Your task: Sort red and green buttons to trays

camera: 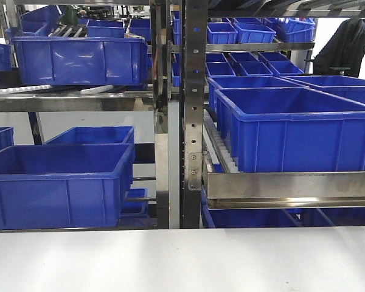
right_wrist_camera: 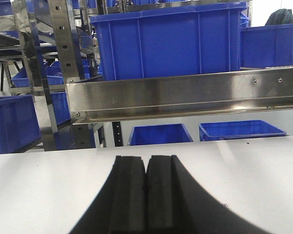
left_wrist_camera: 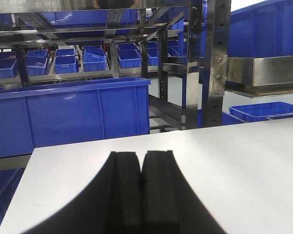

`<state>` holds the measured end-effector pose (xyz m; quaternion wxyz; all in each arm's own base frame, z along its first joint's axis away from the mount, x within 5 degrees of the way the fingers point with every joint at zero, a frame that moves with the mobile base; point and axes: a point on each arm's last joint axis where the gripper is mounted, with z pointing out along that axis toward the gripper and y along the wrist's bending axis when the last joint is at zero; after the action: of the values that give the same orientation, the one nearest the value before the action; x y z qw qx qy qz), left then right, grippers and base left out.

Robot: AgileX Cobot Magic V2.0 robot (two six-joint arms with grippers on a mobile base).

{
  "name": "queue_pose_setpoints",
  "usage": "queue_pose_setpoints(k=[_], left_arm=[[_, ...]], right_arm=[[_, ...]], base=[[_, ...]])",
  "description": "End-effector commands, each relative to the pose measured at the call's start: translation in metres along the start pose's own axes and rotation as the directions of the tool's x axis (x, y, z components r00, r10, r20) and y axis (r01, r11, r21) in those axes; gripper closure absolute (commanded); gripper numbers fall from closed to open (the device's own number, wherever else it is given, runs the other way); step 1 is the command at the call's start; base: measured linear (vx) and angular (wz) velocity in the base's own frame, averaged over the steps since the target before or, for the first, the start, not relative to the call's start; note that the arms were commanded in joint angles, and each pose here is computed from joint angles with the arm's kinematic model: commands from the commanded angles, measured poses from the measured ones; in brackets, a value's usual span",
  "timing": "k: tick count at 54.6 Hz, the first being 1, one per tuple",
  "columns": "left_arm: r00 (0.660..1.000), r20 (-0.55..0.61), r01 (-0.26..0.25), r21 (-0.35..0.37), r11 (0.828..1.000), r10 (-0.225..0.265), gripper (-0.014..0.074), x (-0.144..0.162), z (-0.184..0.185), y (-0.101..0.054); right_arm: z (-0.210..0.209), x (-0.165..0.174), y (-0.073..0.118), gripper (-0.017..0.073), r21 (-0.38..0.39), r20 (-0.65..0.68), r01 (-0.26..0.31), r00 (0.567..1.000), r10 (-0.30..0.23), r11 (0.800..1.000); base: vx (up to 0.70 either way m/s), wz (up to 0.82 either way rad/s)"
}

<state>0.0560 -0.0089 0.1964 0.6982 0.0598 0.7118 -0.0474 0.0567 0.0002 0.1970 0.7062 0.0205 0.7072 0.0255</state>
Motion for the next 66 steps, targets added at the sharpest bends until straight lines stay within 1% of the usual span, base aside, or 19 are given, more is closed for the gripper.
queue_pose_setpoints(k=[1, 44, 51, 58, 66], left_arm=[[0.994, 0.107, 0.016, -0.008, 1.0, -0.015, 0.0596, -0.015, -0.001, 0.001], [0.994, 0.112, 0.015, -0.009, 1.0, -0.014, 0.0596, -0.015, -0.002, 0.001], [0.984, 0.176, 0.018, -0.015, 1.0, -0.015, 0.0596, -0.021, -0.002, 0.002], [0.961, 0.277, 0.019, -0.025, 1.0, -0.012, 0.0596, -0.03, -0.005, 0.003], [0.93, 0.368, 0.02, -0.033, 0.999, -0.006, 0.0594, -0.041, -0.008, 0.004]], right_arm=[[0.0, -0.004, 0.001, 0.0568, -0.006, 0.08, 0.01, 0.997, -0.01, 1.0], [0.0, -0.004, 0.001, 0.0568, -0.006, 0.08, 0.01, 0.997, -0.01, 1.0], [0.0, -0.004, 0.001, 0.0568, -0.007, 0.085, 0.009, 0.996, -0.008, 1.0], [-0.001, -0.005, 0.001, 0.0568, -0.009, 0.097, 0.009, 0.995, -0.008, 1.0], [-0.002, -0.015, 0.002, 0.0568, -0.024, 0.196, 0.011, 0.981, -0.007, 1.0]], base=[[0.0, 0.0], [0.0, 0.0], [0.0, 0.0], [0.0, 0.0], [0.0, 0.0]])
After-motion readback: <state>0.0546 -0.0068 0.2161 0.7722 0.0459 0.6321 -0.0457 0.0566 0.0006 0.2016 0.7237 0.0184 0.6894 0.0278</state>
